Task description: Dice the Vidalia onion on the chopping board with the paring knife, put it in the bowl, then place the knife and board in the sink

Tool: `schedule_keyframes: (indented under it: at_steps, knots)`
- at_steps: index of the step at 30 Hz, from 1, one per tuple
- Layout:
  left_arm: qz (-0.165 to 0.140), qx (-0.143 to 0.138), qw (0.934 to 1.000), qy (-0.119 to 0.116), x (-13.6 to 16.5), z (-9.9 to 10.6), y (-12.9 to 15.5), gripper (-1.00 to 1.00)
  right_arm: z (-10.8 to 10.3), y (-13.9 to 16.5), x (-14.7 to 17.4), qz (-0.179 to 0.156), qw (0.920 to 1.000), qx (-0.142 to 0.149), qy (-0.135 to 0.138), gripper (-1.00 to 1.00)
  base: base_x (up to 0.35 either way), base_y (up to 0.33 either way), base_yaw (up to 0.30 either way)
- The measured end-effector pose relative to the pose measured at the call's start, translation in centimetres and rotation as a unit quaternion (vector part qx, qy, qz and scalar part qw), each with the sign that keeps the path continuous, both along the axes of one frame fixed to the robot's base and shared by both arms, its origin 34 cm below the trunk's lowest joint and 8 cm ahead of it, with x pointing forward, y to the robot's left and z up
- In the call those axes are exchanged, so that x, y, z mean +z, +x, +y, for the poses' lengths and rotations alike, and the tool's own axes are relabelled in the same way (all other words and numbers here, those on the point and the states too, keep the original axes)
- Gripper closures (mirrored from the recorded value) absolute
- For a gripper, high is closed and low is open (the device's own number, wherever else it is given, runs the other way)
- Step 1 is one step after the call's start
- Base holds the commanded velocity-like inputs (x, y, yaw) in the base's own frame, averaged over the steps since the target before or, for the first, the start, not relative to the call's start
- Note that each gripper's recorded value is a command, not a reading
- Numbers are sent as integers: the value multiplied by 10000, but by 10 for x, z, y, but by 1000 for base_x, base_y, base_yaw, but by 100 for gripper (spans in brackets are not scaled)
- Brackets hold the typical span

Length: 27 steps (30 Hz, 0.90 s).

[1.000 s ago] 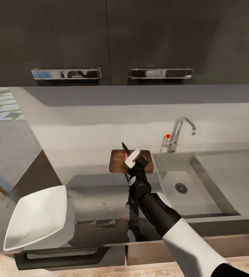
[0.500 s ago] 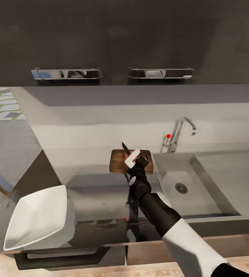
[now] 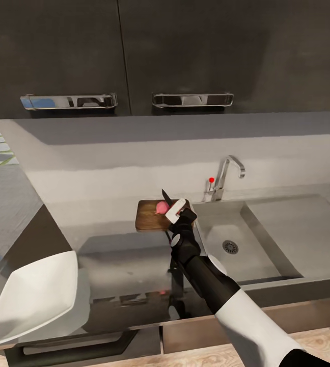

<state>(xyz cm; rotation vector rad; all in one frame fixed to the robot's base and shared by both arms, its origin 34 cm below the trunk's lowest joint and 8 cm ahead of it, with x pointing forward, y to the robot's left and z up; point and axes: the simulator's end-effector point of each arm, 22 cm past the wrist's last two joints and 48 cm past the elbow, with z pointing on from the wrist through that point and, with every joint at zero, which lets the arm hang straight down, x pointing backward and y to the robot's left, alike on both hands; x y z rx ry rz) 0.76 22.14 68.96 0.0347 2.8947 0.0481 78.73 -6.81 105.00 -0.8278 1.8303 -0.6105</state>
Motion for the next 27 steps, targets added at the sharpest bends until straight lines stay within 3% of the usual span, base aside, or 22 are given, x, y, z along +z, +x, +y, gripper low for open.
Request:
schedule_keyframes:
  at_steps: [27]
  knots:
    - [104, -1, 9999, 1, 2, 0, -7, -100, 2, 0, -17, 173, 9998, 5, 110, 100, 0, 0, 0]
